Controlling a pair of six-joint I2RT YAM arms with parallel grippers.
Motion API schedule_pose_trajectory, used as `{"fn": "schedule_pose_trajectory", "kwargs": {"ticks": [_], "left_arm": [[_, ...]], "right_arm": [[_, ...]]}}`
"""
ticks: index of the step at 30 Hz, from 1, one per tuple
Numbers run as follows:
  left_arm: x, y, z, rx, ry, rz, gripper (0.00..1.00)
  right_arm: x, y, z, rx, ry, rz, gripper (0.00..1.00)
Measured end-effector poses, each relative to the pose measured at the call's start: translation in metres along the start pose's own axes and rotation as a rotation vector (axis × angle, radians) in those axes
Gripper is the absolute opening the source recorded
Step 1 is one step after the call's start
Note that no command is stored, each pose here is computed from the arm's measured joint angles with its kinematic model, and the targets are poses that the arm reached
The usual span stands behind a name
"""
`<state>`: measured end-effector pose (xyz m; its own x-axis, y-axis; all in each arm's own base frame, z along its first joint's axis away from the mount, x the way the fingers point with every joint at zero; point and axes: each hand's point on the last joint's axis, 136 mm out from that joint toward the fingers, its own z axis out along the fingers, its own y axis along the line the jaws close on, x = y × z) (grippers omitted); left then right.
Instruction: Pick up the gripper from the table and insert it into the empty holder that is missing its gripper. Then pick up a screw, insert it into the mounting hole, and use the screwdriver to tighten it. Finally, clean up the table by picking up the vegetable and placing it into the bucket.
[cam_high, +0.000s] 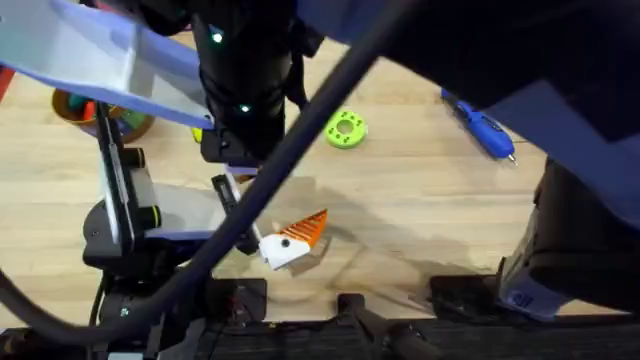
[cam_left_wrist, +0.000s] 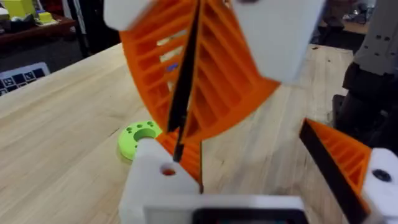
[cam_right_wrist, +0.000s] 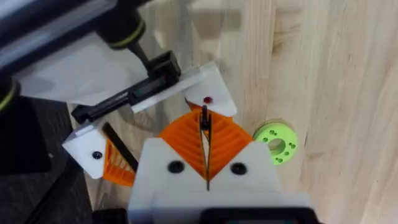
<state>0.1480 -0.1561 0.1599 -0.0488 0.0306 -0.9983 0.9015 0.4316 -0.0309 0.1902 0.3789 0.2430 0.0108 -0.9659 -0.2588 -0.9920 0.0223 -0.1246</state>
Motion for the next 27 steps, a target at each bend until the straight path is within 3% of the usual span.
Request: {"fn": "schedule_pose_trajectory", "kwargs": {"ticks": [27], "left_arm": [[0.0000,0.0000,0.0000,0.000,0.000,0.000,0.985]], "right_arm": [[-0.0012,-0.0008,0.0102,-0.008,0.017,0.003,0.006]]}}
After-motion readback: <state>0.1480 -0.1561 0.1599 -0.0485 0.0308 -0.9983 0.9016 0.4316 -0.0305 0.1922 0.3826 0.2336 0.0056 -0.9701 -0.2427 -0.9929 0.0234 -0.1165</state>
